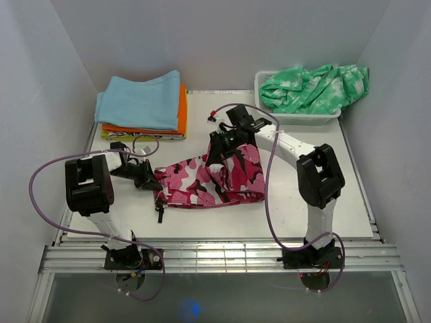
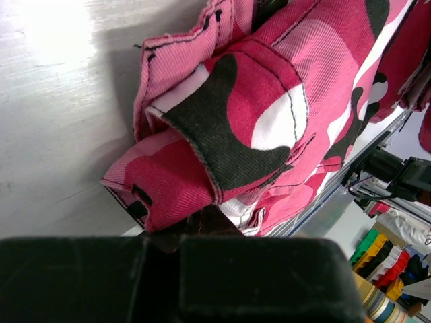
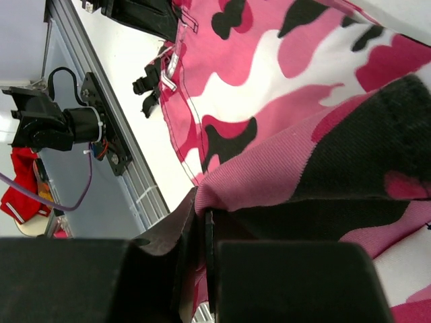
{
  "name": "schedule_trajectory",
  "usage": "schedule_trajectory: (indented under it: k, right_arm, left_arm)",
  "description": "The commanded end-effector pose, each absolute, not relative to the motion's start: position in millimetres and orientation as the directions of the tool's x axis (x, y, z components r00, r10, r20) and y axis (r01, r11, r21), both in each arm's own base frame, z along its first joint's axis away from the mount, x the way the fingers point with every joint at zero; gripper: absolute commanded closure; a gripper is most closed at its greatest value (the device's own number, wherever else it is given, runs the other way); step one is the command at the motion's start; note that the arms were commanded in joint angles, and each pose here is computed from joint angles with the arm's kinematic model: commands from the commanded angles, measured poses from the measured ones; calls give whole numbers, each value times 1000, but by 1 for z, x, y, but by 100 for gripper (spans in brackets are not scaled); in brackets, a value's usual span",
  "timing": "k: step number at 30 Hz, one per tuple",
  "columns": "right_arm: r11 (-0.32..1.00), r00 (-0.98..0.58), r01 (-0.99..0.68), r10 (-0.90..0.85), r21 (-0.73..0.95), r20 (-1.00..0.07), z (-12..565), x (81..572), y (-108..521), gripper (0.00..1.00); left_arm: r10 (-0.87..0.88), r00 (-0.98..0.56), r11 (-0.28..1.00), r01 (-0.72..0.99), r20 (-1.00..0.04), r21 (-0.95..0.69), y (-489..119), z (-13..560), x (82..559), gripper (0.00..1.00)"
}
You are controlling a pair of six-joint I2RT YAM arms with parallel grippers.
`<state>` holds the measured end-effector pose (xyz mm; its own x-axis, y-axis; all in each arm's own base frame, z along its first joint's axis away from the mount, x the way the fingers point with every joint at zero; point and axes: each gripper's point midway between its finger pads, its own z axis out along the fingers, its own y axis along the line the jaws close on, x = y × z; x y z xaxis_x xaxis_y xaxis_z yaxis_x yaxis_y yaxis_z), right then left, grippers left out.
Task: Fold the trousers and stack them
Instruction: Fold the trousers
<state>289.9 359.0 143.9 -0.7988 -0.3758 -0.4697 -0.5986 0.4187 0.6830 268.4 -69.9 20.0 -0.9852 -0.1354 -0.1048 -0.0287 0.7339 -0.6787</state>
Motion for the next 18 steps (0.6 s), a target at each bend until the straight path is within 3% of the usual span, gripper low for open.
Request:
schedule_trajectory:
  k: [1,9,18]
  right_arm:
    - [358,-756,-654,-347,667,-555,173,295,396,92]
    - [464,-743,-667,-365,583,-561,151,303,437,92]
    - [414,-746,-666,-372,620,-552,160,273,479,92]
  left_arm:
    - [-125,-986,754,-19,-115,-657,-74,15,268,100]
    - [-120,-987,753,-23,-103,-657,-82,13,267,100]
    - [-137,-988,769,-58,-75,-636,-82,5,265,100]
